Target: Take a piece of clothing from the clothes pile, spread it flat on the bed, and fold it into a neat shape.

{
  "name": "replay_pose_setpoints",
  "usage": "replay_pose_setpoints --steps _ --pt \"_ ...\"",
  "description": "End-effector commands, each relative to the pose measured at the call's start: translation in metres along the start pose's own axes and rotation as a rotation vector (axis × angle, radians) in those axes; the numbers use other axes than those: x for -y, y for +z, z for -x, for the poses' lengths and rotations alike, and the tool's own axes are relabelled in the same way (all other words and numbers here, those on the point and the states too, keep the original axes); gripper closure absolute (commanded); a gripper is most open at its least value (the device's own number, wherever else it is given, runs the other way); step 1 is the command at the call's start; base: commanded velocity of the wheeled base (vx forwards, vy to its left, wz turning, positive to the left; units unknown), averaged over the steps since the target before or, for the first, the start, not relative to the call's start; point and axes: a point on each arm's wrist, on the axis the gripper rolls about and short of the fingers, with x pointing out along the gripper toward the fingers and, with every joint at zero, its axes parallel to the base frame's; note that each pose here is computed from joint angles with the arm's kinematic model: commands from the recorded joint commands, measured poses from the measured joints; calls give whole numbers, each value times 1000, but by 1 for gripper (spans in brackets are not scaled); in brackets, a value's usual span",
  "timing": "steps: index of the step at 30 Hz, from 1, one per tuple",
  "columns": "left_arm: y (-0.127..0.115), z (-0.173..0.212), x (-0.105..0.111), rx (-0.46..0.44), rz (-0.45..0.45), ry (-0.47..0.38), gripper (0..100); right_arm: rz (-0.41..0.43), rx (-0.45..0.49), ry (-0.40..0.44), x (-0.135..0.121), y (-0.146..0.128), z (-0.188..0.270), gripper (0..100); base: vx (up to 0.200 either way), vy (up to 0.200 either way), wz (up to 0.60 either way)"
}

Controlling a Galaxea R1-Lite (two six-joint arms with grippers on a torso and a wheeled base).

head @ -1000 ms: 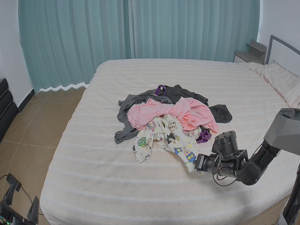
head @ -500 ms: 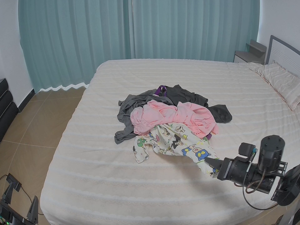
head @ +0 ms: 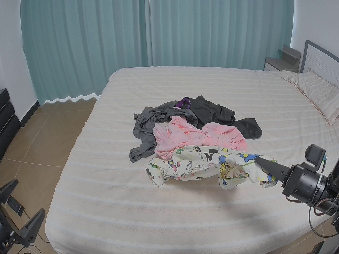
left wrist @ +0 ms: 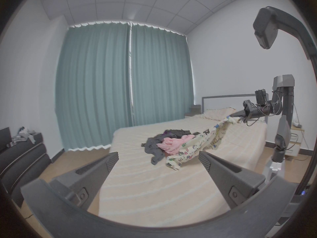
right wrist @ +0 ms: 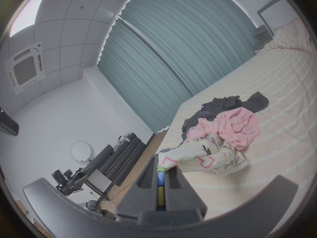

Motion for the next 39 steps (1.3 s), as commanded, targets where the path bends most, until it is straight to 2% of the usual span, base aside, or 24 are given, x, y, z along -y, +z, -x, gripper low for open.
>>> replay_pose_setpoints --steps 1,3,6,9,12,13,14,17,18,19,23,30,34,39 --pt "-8 -134 -2 -387 129 -419 0 44 212 104 -12 49 22 100 0 0 0" --pt "-15 -158 1 -398 174 -434 0 46 188 90 -9 48 19 100 0 0 0" --pt "-36 -186 20 -468 217 -494 0 51 172 90 -8 47 18 100 0 0 0" --pt "-64 -210 38 -558 206 -491 0 56 182 108 -10 52 16 100 0 0 0" --pt "-73 -218 46 -561 199 -492 0 61 214 131 -16 60 15 100 0 0 0" --pt "-83 -231 58 -532 221 -495 0 70 265 170 -27 75 14 100 0 0 0" --pt "-84 -232 59 -532 225 -495 0 70 265 170 -27 75 14 100 0 0 0" --pt "-86 -238 80 -520 362 -507 0 99 278 186 -32 81 8 100 0 0 0" --pt "-86 -238 80 -520 362 -507 0 99 278 186 -32 81 8 100 0 0 0" --pt "-87 -238 89 -524 395 -521 0 101 277 195 -34 85 4 100 0 0 0" --pt "-97 -244 100 -540 391 -522 0 105 233 164 -27 79 -11 100 0 0 0" --pt "-124 -268 110 -527 380 -428 0 98 223 146 -23 78 -21 100 0 0 0" --pt "-133 -266 115 -553 375 -437 0 97 217 139 -21 78 -23 100 0 0 0" --pt "-132 -263 126 -560 380 -469 0 95 212 133 -20 77 -25 100 0 0 0"
